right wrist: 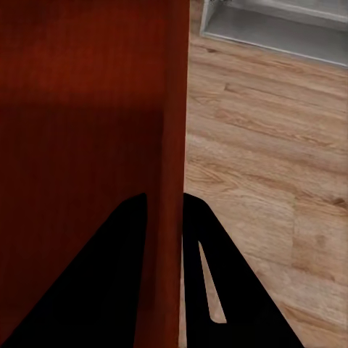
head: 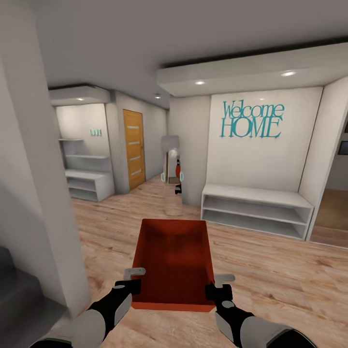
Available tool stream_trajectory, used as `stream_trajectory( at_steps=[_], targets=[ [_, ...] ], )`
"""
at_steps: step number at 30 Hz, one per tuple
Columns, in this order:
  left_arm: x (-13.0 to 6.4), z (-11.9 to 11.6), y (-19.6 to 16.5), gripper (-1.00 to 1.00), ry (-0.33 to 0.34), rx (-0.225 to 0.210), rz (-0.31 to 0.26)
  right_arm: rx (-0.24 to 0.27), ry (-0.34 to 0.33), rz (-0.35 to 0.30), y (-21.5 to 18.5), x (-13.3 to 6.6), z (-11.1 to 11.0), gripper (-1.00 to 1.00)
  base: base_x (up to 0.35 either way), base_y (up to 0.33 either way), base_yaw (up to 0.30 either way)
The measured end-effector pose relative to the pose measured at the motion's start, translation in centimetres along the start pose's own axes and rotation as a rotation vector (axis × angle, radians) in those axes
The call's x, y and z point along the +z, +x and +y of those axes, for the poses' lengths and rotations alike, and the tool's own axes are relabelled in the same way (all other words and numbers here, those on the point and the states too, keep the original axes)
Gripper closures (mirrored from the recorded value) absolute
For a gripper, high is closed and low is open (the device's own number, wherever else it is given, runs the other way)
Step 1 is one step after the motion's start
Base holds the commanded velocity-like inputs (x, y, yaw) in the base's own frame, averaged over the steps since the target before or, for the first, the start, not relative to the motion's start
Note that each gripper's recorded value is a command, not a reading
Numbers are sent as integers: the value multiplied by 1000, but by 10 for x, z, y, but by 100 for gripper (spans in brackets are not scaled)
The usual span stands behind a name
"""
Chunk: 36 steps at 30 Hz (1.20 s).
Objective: Move the two storage containers from the living room to the garage. In the garage, place one container on the floor and stack the other container on top of it (either order is fine).
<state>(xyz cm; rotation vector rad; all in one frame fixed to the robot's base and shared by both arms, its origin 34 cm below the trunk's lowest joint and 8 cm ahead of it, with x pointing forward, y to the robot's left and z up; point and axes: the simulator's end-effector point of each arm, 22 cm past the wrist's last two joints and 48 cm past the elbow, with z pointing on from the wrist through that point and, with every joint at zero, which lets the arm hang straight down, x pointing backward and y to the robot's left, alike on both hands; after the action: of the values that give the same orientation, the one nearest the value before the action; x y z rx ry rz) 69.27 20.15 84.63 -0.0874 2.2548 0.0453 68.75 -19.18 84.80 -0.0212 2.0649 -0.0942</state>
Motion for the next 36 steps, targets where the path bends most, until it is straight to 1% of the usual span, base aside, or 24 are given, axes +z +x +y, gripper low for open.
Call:
stream_trajectory(
  at_steps=[36],
  targets=[
    [0, 0, 0, 100, 0, 0, 0, 0, 0, 0, 0, 0, 0, 100, 324, 0, 0]
  ],
)
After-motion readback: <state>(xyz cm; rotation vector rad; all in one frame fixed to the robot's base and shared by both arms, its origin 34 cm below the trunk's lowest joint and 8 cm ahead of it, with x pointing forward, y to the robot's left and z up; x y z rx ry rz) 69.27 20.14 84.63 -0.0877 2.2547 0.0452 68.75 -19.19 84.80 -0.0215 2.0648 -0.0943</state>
